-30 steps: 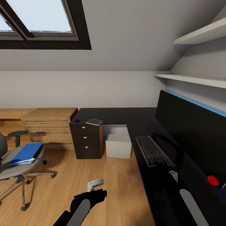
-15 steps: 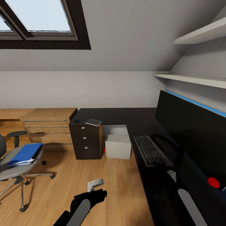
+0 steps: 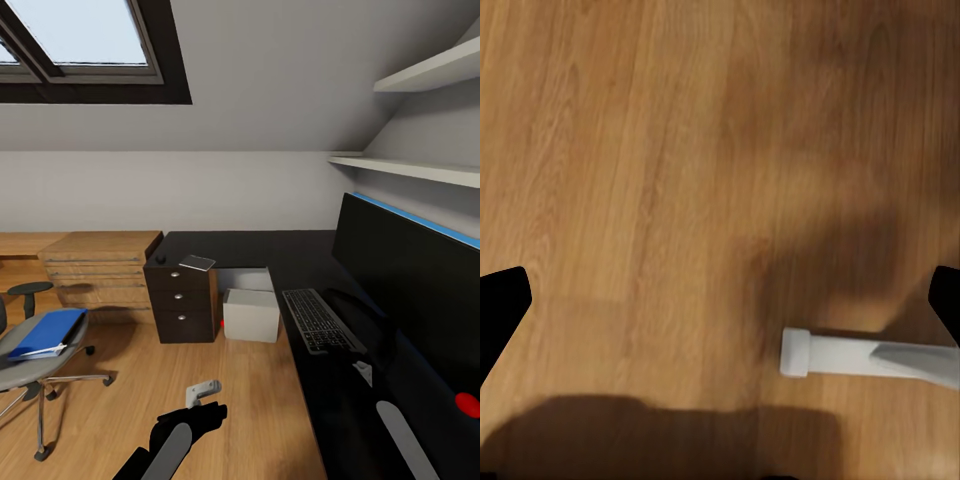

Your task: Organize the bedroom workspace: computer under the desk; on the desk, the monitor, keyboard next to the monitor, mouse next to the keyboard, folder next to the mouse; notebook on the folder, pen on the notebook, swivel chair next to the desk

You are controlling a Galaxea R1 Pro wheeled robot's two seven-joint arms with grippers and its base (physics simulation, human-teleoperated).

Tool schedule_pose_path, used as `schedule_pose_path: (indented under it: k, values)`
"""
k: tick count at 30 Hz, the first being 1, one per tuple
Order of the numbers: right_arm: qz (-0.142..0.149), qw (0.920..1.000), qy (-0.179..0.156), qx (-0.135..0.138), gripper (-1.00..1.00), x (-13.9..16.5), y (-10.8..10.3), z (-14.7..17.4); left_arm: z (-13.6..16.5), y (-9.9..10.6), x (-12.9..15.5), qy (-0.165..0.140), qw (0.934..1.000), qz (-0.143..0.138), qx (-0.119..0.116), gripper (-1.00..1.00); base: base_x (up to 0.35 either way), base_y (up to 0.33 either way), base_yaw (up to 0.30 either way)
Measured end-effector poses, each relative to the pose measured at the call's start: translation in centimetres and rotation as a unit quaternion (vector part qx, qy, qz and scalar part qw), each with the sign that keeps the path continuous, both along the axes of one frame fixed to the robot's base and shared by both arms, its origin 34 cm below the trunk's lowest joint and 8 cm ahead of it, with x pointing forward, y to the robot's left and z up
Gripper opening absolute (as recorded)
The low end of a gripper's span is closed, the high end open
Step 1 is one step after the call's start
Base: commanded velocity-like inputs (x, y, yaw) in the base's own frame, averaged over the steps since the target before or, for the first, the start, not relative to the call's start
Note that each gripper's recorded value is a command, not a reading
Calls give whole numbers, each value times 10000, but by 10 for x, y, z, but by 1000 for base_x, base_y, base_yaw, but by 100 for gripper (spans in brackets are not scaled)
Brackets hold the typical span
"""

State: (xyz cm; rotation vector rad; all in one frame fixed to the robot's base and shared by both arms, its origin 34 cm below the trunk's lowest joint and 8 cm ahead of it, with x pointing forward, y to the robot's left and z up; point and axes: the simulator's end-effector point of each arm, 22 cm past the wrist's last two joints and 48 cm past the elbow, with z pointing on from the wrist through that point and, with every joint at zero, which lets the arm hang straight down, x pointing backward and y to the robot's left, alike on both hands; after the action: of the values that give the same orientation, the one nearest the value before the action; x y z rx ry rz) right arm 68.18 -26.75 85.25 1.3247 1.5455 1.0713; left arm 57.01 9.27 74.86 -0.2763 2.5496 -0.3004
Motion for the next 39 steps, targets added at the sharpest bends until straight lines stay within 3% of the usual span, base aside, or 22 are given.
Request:
schedule_pose_path:
  k: [7, 13, 28, 39]
  values:
    - [-5, 10000, 1, 6, -100, 0, 0, 0, 0, 0, 0, 2, 10000, 0, -2, 100, 21, 0, 0]
    - [-186, 9998, -3, -23, -100, 1, -6, 0, 0, 0, 0, 2, 10000, 0, 0, 100, 1, 0, 0]
    - [-178, 9998, -6, -92, -100, 1, -4, 0, 0, 1, 0, 2, 10000, 1, 5, 100, 4, 0, 0]
    - [-165, 9998, -4, -65, -100, 1, -2, 0, 0, 1, 0, 3, 10000, 1, 3, 100, 136, 0, 0]
